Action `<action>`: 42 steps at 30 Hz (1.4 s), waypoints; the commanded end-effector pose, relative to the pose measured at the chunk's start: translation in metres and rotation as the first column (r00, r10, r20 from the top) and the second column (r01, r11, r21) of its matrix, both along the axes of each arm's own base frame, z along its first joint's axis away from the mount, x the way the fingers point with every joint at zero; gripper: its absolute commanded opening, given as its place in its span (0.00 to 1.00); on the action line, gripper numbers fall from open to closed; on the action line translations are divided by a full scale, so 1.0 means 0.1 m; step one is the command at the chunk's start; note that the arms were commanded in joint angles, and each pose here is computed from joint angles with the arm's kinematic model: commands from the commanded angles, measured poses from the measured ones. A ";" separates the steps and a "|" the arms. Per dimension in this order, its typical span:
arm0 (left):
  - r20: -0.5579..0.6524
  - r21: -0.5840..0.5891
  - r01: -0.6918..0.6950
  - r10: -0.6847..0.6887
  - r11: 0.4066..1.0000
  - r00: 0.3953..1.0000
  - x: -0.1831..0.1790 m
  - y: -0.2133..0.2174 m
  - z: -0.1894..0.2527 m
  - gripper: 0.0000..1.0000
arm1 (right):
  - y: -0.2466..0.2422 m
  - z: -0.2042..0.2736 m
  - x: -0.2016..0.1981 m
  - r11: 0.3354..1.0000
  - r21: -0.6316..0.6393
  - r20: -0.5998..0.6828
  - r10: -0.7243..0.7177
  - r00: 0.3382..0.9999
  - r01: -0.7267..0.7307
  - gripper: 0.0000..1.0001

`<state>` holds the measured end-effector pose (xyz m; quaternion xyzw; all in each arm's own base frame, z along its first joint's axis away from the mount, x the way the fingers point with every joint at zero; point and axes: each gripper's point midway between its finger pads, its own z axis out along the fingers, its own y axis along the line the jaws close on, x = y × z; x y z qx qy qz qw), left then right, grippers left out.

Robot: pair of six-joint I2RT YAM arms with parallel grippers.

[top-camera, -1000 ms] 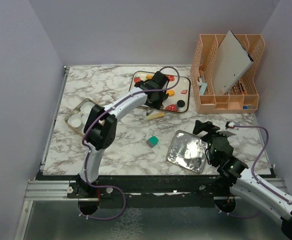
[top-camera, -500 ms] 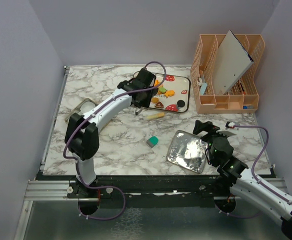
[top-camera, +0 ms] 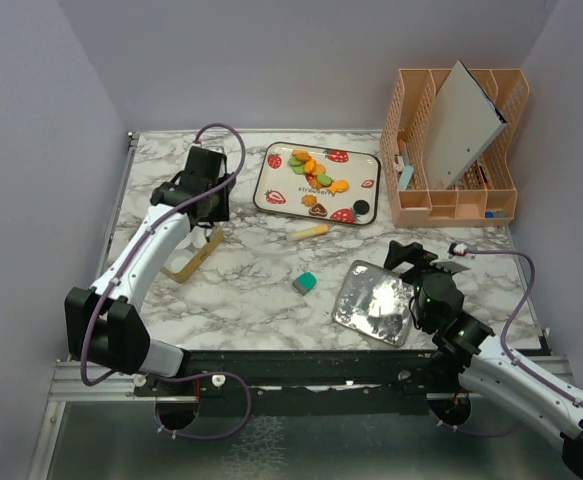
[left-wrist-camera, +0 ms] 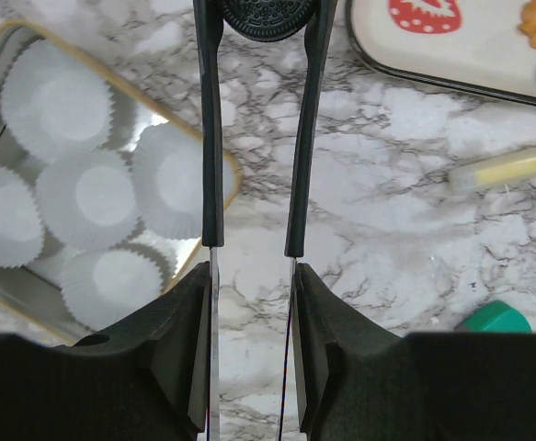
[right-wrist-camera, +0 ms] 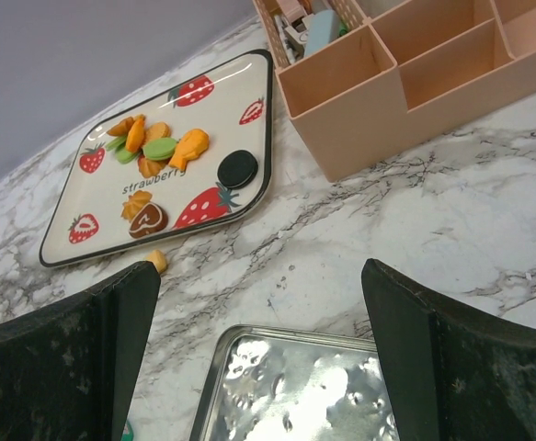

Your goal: Pack the cookies

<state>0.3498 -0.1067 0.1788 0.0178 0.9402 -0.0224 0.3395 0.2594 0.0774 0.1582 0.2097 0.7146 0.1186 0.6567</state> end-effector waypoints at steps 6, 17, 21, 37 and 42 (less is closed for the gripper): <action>0.052 -0.037 -0.229 0.231 0.973 0.972 -0.19 0.79 0.03 0.02 | -0.01 -0.05 0.00 1.000 0.005 -0.011 -0.014 1.000 0.014 1.00; 0.053 -0.043 -0.408 0.410 0.912 0.910 -0.41 1.22 -0.18 0.01 | 0.01 -0.08 0.01 1.000 0.001 -0.021 -0.008 1.000 0.008 1.00; 0.028 -0.011 -0.428 0.428 0.904 0.903 -0.39 1.30 -0.30 0.02 | 0.02 -0.08 0.01 1.000 0.001 -0.023 -0.004 1.000 0.004 1.00; -0.037 0.020 -0.436 0.437 0.900 0.899 -0.25 1.41 -0.61 0.08 | 0.05 -0.12 0.03 1.000 -0.009 -0.033 0.004 0.999 -0.004 1.00; -0.073 -0.017 -0.417 0.415 0.909 0.907 -0.20 1.38 -0.71 0.13 | 0.06 -0.13 0.04 1.000 -0.014 -0.038 0.007 0.999 -0.007 1.00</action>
